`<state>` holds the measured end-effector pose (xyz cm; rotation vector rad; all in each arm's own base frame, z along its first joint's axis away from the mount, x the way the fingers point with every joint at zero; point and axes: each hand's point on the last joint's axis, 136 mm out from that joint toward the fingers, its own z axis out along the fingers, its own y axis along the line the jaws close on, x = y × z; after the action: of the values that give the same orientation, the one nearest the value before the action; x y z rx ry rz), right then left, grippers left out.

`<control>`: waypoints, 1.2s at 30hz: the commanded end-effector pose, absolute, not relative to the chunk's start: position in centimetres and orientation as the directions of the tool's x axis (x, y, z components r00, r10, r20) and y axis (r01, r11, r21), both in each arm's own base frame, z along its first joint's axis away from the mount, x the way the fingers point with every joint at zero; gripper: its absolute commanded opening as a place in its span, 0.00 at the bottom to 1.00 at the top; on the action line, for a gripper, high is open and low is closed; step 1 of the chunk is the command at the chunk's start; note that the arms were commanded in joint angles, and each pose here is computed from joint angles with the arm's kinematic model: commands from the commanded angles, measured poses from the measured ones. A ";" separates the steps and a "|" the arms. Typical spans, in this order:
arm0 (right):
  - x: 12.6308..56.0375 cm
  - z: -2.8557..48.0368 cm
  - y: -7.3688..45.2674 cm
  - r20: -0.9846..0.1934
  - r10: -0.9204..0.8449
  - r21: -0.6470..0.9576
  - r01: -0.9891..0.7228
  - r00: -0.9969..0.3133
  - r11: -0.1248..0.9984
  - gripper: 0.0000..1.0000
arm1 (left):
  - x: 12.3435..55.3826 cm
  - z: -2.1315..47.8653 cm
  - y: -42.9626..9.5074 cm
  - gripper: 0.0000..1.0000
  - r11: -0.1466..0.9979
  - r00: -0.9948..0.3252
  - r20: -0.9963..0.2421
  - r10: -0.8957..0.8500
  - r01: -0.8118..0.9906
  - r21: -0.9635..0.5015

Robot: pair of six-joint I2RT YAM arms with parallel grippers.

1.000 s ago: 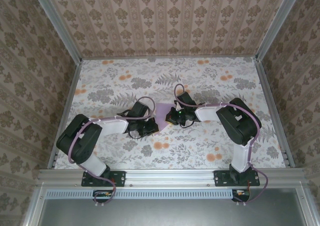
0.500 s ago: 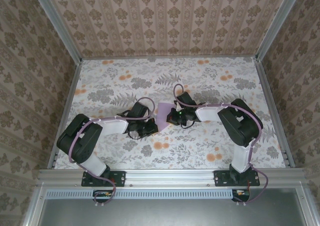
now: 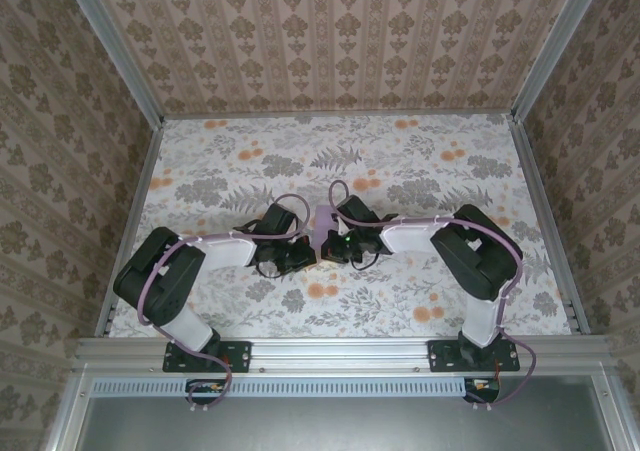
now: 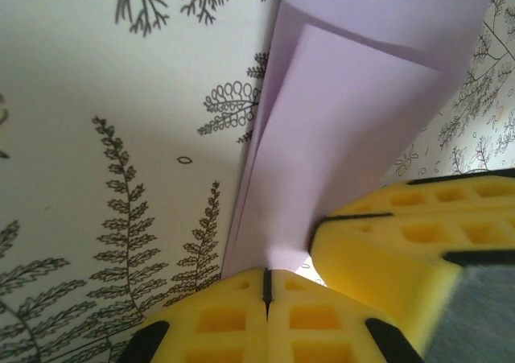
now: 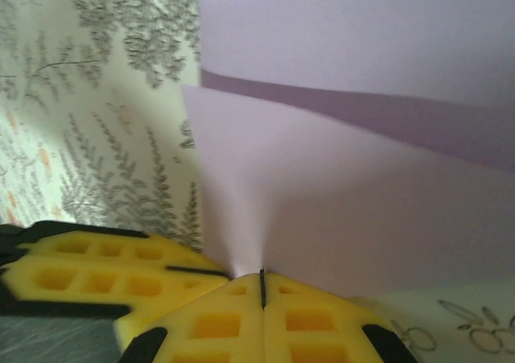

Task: Fold a paper plane with a square sheet of paper (pick it up from the middle)
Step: Third fold the triangle at the center of the table.

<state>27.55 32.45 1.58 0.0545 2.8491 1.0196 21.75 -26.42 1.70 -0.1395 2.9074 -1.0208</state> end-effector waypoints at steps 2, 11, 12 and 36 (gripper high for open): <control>27.6 0.2 31.9 -0.078 0.082 0.588 0.020 -0.994 0.809 0.00 | 19.0 -1.9 -23.3 0.00 0.858 -0.991 0.079 -0.112 -0.137 -0.494; 30.7 -0.7 25.9 -0.077 0.247 0.553 0.165 -0.966 0.817 0.00 | 17.9 -3.3 -21.9 0.00 0.880 -0.983 0.129 -0.132 -0.176 -0.441; 31.2 -0.7 24.9 -0.081 0.272 0.551 0.184 -0.959 0.814 0.00 | 17.9 -3.5 -21.8 0.00 0.881 -0.982 0.132 -0.133 -0.179 -0.439; 30.4 1.1 31.4 -0.072 0.156 0.673 0.067 -0.985 0.737 0.00 | 19.3 -2.0 -22.8 0.00 0.867 -0.996 0.052 -0.076 -0.092 -0.491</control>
<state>29.84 31.26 1.69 0.1244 2.8001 1.0623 21.97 -26.58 1.63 -0.0715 2.8923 -1.0668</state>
